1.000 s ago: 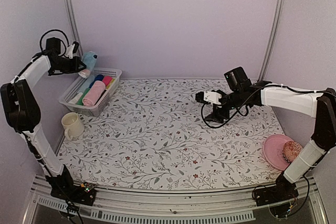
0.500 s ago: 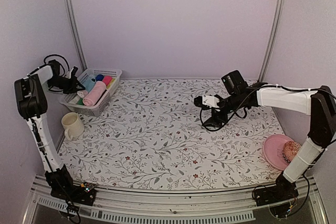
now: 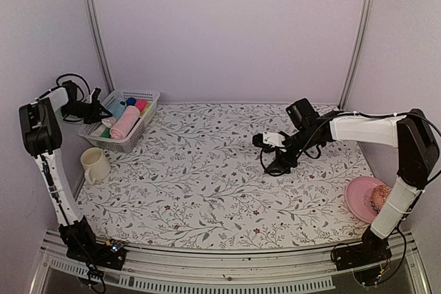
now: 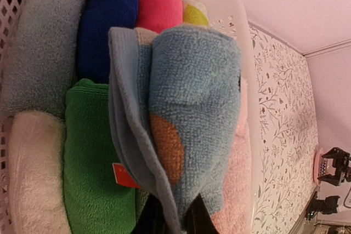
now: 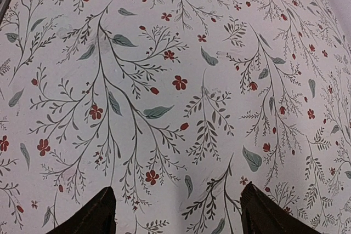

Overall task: Roll the towels
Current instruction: Place the towel in the bin, then adjust the towel in the bin.

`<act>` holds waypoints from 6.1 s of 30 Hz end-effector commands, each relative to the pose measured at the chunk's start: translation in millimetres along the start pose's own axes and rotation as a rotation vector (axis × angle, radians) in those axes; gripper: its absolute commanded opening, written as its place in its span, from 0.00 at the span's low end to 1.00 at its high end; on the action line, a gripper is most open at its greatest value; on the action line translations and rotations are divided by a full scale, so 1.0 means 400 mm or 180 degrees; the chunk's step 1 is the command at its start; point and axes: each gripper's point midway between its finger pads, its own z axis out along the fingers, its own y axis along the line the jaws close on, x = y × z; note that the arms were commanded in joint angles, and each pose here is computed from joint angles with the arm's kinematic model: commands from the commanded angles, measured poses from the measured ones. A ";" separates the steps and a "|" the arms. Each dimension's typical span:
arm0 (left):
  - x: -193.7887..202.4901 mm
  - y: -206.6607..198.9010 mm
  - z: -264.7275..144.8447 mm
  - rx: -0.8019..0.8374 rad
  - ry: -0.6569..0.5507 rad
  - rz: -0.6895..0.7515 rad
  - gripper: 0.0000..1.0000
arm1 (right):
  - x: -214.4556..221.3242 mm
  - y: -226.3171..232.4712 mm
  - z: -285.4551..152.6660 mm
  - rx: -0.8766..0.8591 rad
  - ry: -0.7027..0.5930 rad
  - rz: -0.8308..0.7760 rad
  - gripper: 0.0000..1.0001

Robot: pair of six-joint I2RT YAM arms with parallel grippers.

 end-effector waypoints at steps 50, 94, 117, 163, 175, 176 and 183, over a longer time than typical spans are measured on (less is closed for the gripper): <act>0.128 0.143 0.017 -0.0673 0.0275 -0.0613 0.42 | -0.001 -0.012 0.003 -0.0020 0.0036 0.0033 0.78; -0.117 -0.151 -0.077 -0.1306 -0.0478 0.0632 0.37 | -0.009 -0.005 0.005 -0.0092 0.0000 0.0045 0.78; -0.032 -0.015 0.060 -0.1484 0.0114 0.0446 0.42 | -0.011 -0.004 0.000 -0.0085 -0.0001 0.0048 0.77; 0.021 -0.040 0.065 -0.1503 0.0320 0.0458 0.44 | -0.007 -0.004 -0.004 -0.0070 0.0037 0.0033 0.86; 0.058 -0.007 0.071 -0.1600 0.0480 0.0392 0.43 | -0.014 -0.011 -0.014 -0.0017 0.0025 0.0017 0.99; 0.060 0.001 0.067 -0.1632 0.0490 0.0379 0.43 | -0.015 -0.011 -0.014 -0.0017 0.0022 0.0016 0.99; 0.067 0.036 0.057 -0.1678 0.0500 0.0290 0.45 | -0.017 -0.011 -0.016 -0.0012 0.0016 0.0025 0.99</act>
